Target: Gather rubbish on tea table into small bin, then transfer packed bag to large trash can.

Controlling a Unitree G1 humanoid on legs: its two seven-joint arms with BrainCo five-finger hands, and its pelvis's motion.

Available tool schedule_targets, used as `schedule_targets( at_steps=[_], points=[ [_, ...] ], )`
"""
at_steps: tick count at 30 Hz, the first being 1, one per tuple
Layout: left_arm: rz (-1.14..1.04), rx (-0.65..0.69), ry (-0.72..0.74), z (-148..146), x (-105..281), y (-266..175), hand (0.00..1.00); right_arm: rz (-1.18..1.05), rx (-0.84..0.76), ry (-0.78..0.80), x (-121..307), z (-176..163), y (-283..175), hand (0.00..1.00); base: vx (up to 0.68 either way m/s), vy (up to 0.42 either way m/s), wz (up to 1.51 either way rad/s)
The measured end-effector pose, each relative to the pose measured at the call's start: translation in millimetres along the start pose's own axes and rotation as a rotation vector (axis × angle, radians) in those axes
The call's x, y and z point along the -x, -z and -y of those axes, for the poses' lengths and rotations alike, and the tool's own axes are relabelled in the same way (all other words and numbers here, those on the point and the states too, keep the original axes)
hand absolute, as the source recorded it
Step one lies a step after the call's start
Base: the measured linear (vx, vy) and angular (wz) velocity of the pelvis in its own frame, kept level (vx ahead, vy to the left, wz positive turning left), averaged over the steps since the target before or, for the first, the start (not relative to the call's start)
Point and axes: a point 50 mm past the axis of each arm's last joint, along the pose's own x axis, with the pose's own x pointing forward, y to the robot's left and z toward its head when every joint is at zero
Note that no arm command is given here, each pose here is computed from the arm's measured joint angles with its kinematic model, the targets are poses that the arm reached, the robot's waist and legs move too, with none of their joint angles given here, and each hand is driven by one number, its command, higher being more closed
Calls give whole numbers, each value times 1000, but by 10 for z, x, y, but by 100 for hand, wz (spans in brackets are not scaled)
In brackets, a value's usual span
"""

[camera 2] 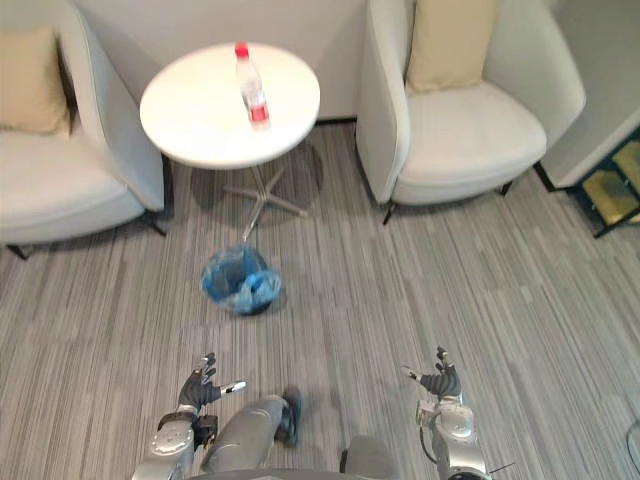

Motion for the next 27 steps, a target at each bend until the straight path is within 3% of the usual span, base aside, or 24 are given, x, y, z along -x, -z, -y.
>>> schedule_targets(
  at_steps=[5, 13, 18, 27],
  points=[
    [-49, 22, -28, -11, 12, 112, 0, -41, 63, 35, -13, 156, 71, 0, 616, -221, 53],
    [-68, 82, -9, 160, 60, 151, 0, 47, 8, -3, 75, -26, -47, 0, 499, -260, 48],
    [-71, 89, -9, 171, 87, 171, 0, 33, 9, 41, 111, 134, 24, 0, 375, 3, 60],
    [-153, 25, -10, 65, 166, 391, 0, 138, 45, 24, 88, 38, -229, 0, 389, 59, 70]
  ],
)
